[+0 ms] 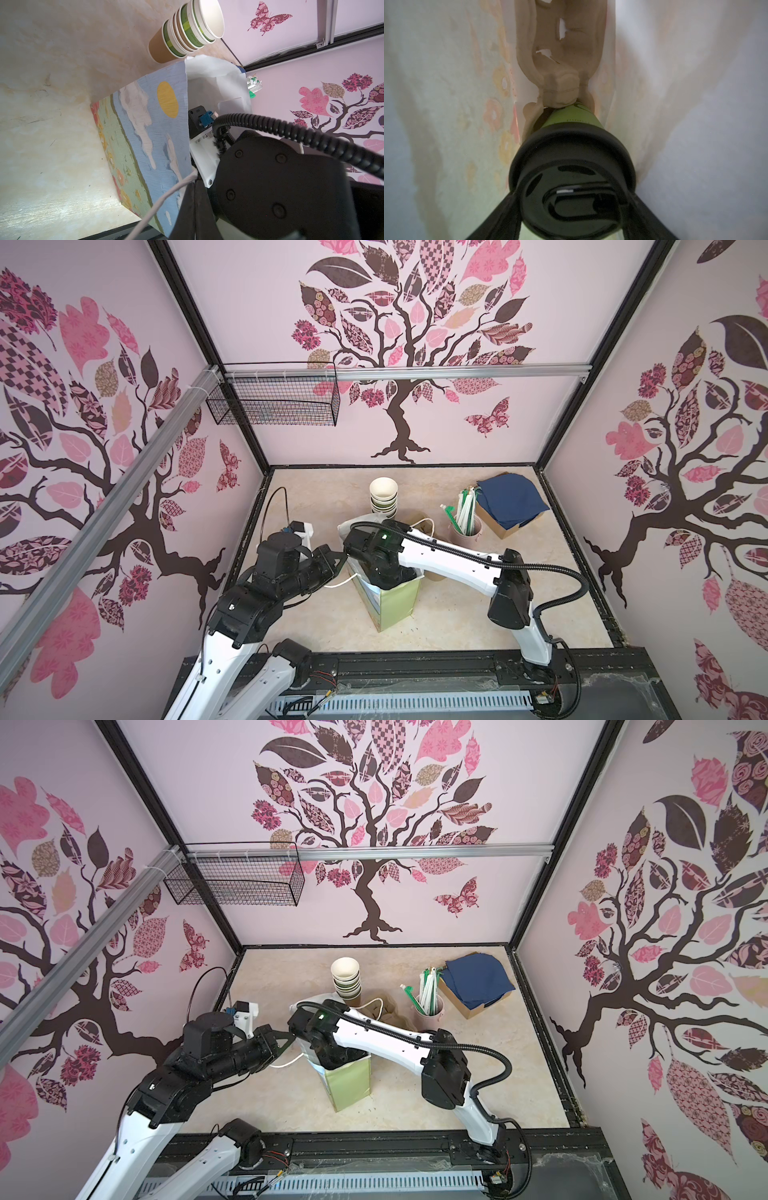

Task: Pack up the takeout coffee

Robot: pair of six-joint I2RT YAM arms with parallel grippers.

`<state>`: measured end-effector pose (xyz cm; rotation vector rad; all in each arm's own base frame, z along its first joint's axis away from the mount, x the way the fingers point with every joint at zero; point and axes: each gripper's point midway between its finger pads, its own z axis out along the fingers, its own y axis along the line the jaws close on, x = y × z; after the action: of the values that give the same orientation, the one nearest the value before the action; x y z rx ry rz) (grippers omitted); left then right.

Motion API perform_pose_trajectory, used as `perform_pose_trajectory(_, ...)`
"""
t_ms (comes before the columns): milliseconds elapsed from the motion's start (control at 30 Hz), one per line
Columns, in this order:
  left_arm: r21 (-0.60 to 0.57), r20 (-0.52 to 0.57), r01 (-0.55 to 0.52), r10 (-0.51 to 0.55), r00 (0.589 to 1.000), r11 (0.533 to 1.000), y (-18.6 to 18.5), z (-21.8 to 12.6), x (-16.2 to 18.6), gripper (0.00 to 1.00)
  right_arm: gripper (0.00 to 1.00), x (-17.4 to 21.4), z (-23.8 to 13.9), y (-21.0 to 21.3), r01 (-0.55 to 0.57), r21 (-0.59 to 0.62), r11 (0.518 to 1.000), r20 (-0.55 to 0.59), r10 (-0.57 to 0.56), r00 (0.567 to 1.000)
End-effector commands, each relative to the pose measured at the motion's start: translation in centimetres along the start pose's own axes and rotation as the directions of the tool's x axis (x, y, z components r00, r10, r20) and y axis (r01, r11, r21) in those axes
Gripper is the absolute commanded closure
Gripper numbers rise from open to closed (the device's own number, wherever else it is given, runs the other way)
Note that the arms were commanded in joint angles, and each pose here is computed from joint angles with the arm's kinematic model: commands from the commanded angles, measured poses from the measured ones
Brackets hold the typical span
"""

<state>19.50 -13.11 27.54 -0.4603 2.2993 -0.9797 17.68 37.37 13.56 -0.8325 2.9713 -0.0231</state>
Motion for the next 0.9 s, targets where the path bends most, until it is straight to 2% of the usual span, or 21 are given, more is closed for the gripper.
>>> perform_pose_trajectory(0,-0.045,-0.007,-0.009,0.009,1.000,0.999,1.1,0.2,0.4,0.99,0.44,1.7,4.6,2.9,0.037,-0.036,0.999,-0.129,-0.041,0.991)
perform_pose_trajectory(133,-0.055,-0.001,-0.010,0.010,1.000,0.998,1.3,0.1,0.3,0.93,0.44,1.9,5.1,3.0,0.044,-0.038,0.998,-0.142,-0.049,0.989)
perform_pose_trajectory(867,-0.073,0.003,-0.014,0.014,1.000,0.997,1.6,-0.2,0.3,0.94,0.44,3.8,8.6,3.7,0.113,0.000,0.994,-0.225,-0.110,0.968)
